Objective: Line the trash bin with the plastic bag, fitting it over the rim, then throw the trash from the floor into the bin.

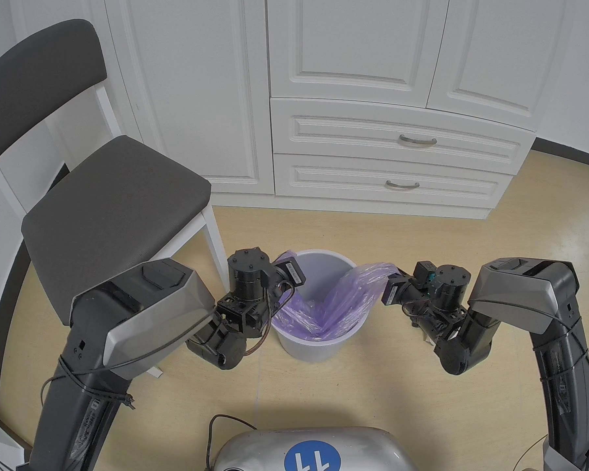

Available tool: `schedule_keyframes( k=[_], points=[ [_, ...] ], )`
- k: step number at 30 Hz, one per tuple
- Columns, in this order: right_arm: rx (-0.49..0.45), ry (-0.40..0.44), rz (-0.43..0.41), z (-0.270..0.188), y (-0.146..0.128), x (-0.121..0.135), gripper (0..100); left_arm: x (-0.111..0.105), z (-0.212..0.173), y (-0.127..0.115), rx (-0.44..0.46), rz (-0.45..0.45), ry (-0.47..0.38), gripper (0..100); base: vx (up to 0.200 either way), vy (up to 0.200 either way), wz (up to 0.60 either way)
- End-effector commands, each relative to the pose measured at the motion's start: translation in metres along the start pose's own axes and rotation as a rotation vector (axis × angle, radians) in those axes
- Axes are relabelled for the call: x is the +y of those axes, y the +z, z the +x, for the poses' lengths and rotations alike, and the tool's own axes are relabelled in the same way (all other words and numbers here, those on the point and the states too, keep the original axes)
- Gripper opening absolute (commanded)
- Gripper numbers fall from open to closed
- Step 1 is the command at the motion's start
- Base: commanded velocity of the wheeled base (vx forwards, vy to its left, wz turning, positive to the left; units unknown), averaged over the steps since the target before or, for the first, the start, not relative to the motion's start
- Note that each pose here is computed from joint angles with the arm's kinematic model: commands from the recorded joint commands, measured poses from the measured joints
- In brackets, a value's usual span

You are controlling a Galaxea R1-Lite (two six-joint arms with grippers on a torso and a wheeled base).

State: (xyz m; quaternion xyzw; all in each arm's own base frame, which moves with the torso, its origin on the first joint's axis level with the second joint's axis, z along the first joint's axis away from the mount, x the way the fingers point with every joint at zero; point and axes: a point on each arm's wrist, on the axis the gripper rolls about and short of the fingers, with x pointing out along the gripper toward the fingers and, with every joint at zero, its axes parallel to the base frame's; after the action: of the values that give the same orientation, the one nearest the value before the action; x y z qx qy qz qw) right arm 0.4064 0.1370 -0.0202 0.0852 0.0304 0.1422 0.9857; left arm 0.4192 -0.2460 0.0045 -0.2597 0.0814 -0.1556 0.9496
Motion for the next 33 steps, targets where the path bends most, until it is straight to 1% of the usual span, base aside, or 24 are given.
schedule_keyframes(
  k=[1,4,7,11,12,13,14,15,17,18,20,24,25,26,28,30,31,33],
  points=[
    [-0.018,-0.056,-0.077,-0.004,0.009,-0.024,0,0.006,-0.011,0.022,0.007,0.085,0.009,0,0.0,0.0,0.0],
    [-0.016,-0.086,-0.127,-0.005,0.01,-0.036,0,0.024,-0.013,0.025,0.011,0.201,0.044,0,0.0,0.0,0.0],
    [-0.005,-0.117,-0.176,-0.008,0.01,-0.049,0,0.041,-0.014,0.03,0.023,0.292,0.087,0,0.0,0.0,0.0],
    [0.016,-0.161,-0.251,-0.011,0.007,-0.068,0,0.06,-0.018,0.032,0.053,0.383,0.135,0,0.0,0.0,0.0],
    [0.016,-0.161,-0.251,-0.011,0.007,-0.068,0,0.06,-0.018,0.032,0.053,0.383,0.135,0,0.0,0.0,0.0],
    [0.028,-0.172,-0.271,-0.011,0.003,-0.074,0,0.069,-0.019,0.031,0.072,0.421,0.154,0,0.0,0.0,0.0],
    [0.028,-0.172,-0.271,-0.011,0.003,-0.074,0,0.069,-0.019,0.032,0.073,0.424,0.156,0,0.0,0.0,0.0],
    [0.035,-0.175,-0.275,-0.01,-0.002,-0.078,0,0.076,-0.019,0.029,0.095,0.44,0.172,0,0.0,0.0,0.0],
    [0.04,-0.173,-0.275,-0.011,-0.003,-0.08,0,0.078,-0.019,0.027,0.103,0.441,0.177,0,0.0,0.0,0.0],
    [0.043,-0.164,-0.274,-0.011,-0.004,-0.081,0,0.083,-0.017,0.022,0.111,0.442,0.186,0,0.0,0.0,0.0],
    [0.045,-0.164,-0.275,-0.011,-0.005,-0.081,0,0.087,-0.016,0.02,0.116,0.442,0.193,0,0.0,0.0,0.0],
    [0.069,-0.178,-0.312,-0.016,-0.007,-0.087,0,0.093,-0.015,0.019,0.12,0.443,0.204,0,0.0,0.0,0.0],
    [0.087,-0.187,-0.339,-0.02,-0.007,-0.091,0,0.095,-0.015,0.021,0.117,0.443,0.209,0,0.0,0.0,0.0],
    [0.097,-0.19,-0.347,-0.021,-0.008,-0.092,0,0.096,-0.016,0.021,0.118,0.443,0.211,0,0.0,0.0,0.0],
    [0.151,-0.199,-0.38,-0.03,-0.01,-0.098,0,0.097,-0.018,0.023,0.126,0.444,0.218,0,0.0,0.0,0.0],
    [0.168,-0.192,-0.382,-0.034,-0.01,-0.098,0,0.099,-0.019,0.023,0.135,0.445,0.224,0,0.0,0.0,0.0],
    [0.197,-0.169,-0.384,-0.041,-0.009,-0.097,0,0.1,-0.022,0.024,0.155,0.459,0.231,0,0.0,0.0,0.0],
    [0.22,-0.144,-0.398,-0.048,-0.008,-0.096,0,0.099,-0.027,0.027,0.168,0.48,0.23,0,0.0,0.0,0.0]
  ],
)
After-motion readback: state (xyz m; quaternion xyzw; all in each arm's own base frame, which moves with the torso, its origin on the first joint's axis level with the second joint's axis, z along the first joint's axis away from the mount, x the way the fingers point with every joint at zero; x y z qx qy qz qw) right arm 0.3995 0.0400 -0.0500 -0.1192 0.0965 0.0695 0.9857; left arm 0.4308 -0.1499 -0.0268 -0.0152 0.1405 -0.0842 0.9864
